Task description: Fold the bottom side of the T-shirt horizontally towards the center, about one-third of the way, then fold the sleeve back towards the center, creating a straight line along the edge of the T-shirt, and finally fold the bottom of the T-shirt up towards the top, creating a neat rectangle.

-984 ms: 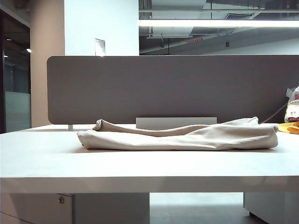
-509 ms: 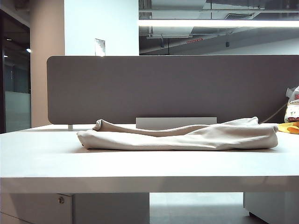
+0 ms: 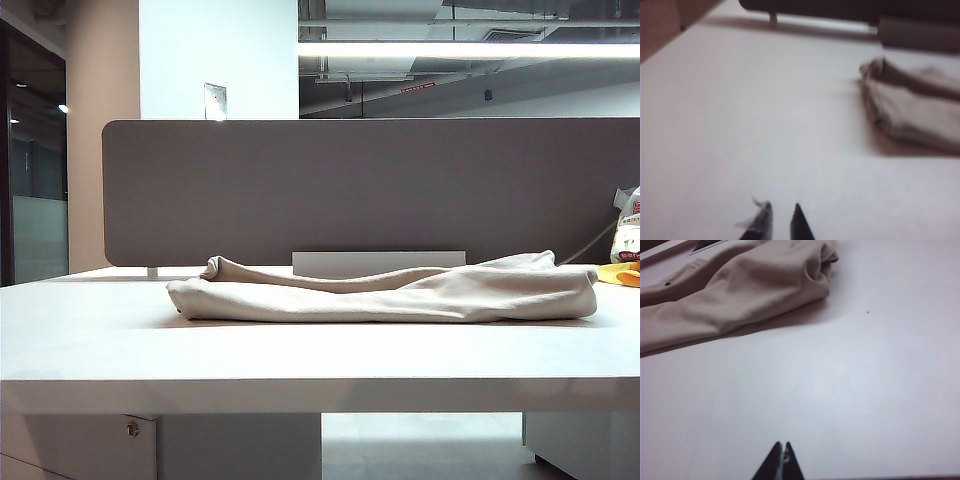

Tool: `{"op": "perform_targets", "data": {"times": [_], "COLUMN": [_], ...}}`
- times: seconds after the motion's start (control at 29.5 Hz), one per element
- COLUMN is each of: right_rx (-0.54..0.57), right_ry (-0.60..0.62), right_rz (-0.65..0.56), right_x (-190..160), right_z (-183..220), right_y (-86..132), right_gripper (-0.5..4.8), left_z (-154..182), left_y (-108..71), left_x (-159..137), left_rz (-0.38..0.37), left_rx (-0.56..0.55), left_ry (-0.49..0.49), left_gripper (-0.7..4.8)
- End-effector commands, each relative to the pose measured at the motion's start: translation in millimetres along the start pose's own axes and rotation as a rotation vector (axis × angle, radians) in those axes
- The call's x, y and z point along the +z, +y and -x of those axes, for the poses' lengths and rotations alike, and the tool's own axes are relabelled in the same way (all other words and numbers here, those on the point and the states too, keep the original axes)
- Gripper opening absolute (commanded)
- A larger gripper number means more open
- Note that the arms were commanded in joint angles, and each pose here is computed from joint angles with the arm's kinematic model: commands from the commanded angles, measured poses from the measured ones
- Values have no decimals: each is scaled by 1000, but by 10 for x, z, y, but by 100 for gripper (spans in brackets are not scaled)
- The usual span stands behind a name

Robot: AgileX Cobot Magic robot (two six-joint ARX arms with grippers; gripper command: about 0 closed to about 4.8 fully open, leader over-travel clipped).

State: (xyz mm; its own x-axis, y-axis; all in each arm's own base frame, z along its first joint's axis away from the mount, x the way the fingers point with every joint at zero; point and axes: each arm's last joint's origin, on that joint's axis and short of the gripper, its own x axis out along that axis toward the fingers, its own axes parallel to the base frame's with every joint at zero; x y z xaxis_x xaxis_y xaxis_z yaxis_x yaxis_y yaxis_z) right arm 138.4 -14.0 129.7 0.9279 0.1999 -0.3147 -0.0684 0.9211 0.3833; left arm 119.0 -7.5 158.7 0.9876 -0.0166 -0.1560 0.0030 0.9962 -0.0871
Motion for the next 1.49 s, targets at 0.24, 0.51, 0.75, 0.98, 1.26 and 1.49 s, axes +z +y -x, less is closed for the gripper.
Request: {"op": "perform_targets", "data": {"times": [0.24,0.51,0.75,0.98,1.26,1.49], "right_rx": [5,5,5,4,4,4], "right_ry": [-12,-12,-12,-11,-11,-10], "right_rz": [6,6,6,5,5,5], "right_x": [2,2,2,1,1,0], "right_z": [2,2,2,1,1,1], "right_y": [2,2,2,1,1,1], "right_gripper": [-6,-6,-6,-6,-6,-6], "left_z": [150,215,213,213,213,213], "left_y": [93,92,99,100,100,100], "left_x": [-73,-91,-136,-132,-132,-132], "left_rz": [-28,-48,-47,-46,-46,-46], "left_rx": [-7,-4,6,6,6,6], "left_ry": [-11,-22,25,21,22,21], "left_gripper": [52,53,52,53,52,52]}}
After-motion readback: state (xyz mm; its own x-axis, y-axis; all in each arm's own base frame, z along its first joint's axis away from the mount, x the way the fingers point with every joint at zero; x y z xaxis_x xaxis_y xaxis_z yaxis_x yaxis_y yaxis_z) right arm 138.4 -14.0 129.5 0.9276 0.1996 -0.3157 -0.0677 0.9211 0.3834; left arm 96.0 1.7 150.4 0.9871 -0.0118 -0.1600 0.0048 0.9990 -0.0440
